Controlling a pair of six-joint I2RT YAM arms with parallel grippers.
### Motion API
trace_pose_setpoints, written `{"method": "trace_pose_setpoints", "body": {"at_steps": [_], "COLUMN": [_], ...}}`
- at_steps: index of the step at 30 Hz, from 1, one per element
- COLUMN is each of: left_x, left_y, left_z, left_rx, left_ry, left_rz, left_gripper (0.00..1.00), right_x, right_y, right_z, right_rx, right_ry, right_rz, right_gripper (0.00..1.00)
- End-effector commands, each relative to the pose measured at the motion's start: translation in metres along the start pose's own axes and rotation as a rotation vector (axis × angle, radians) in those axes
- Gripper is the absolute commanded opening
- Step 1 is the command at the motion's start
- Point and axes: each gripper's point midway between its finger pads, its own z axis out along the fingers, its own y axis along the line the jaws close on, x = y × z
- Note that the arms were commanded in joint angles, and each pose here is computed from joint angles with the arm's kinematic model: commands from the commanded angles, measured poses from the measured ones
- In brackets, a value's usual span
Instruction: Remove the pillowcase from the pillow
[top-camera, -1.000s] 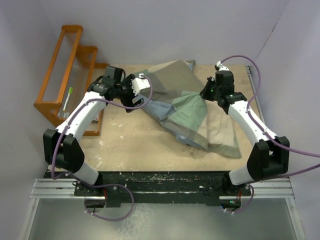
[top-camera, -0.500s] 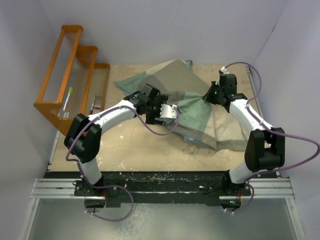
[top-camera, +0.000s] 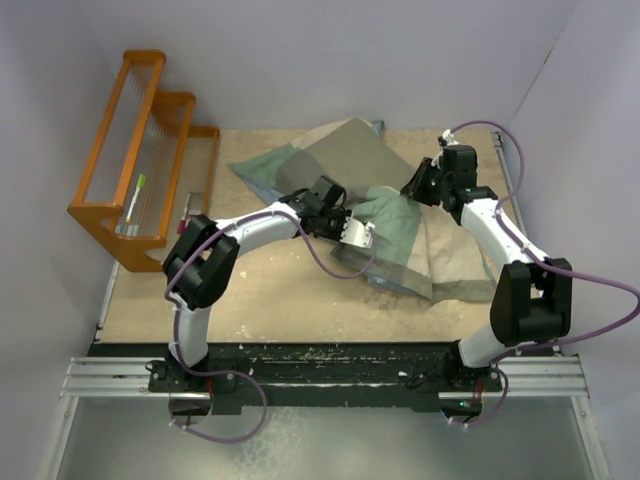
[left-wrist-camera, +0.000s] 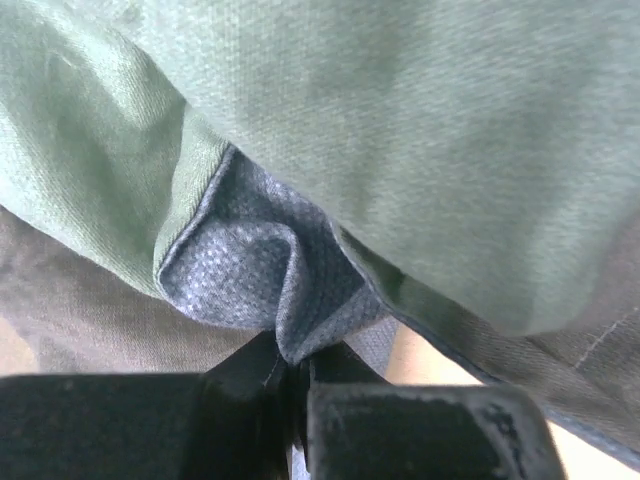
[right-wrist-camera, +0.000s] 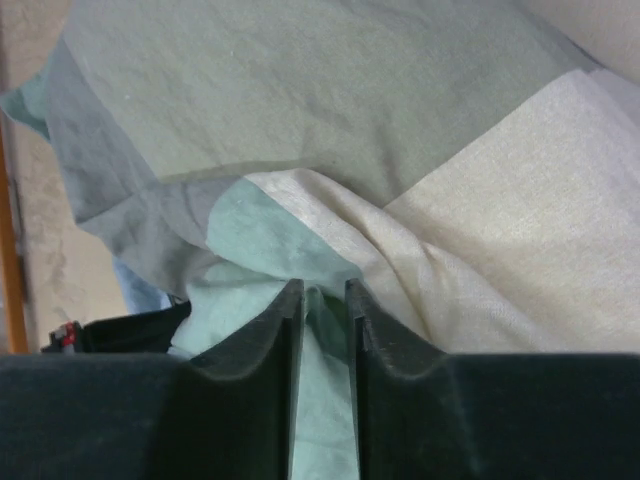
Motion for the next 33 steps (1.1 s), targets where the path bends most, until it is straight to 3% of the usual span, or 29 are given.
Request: {"method": "trace_pose_setpoints", "body": {"at_steps": [1,3,5,11,18,20,21,25,28,33], "left_x": [-0.034,-0.042,-0.052,-0.095,-0.106,-0.115,-0.120,-0.147,-0.162,-0.184], "left_y": [0.028,0.040,0.051,0.091,0.123,0.139,0.144,0.158,0.158,0.164], "left_z": [-0.029,-0.053,-0.082,-0.191,-0.280,-0.317,-0.330,-0.386,-0.401,-0.383], "left_rx": [-0.114,-0.144,-0.173,-0.300,-0.468,-0.540,-0.559,-0.655,-0.715,-0.780], "left_ry": [-0.084,-0.090,-0.105,-0.179,-0.140,-0.153,-0.164,-0.246,-0.246,-0.181], "left_rz": [-0.051,-0.099,-0.130,-0.208,-0.243,-0.263,-0.277,-0.295,-0.266,-0.191], "left_gripper": [0.00,0.00,0.00,0.00,0.00,0.00,0.00,0.00,0.00,0.00], "right_x": [-0.035,-0.038,-0.037,-0.038,-0.037,-0.035,-0.034,-0.028,-0.019,-0.001], "right_y": [0.010,0.003,-0.002,0.019,0.095,0.111,0.115,0.126,0.133,0.144], "right_z": [-0.010,-0.007,-0.004,-0.009,-0.077,-0.104,-0.118,-0.165,-0.191,-0.219], "right_rx": [-0.009,0.034,0.056,-0.017,-0.182,-0.245,-0.274,-0.369,-0.434,-0.540], "right_ry": [-0.096,-0.100,-0.088,-0.116,-0.300,-0.358,-0.385,-0.436,-0.427,-0.390], "right_rz": [-0.039,-0.051,-0.078,-0.153,-0.321,-0.351,-0.360,-0.401,-0.419,-0.435], "right_gripper": [0.42,0.58,0.66,0.72,0.84,0.89,0.97,1.00,1.00,1.00]}}
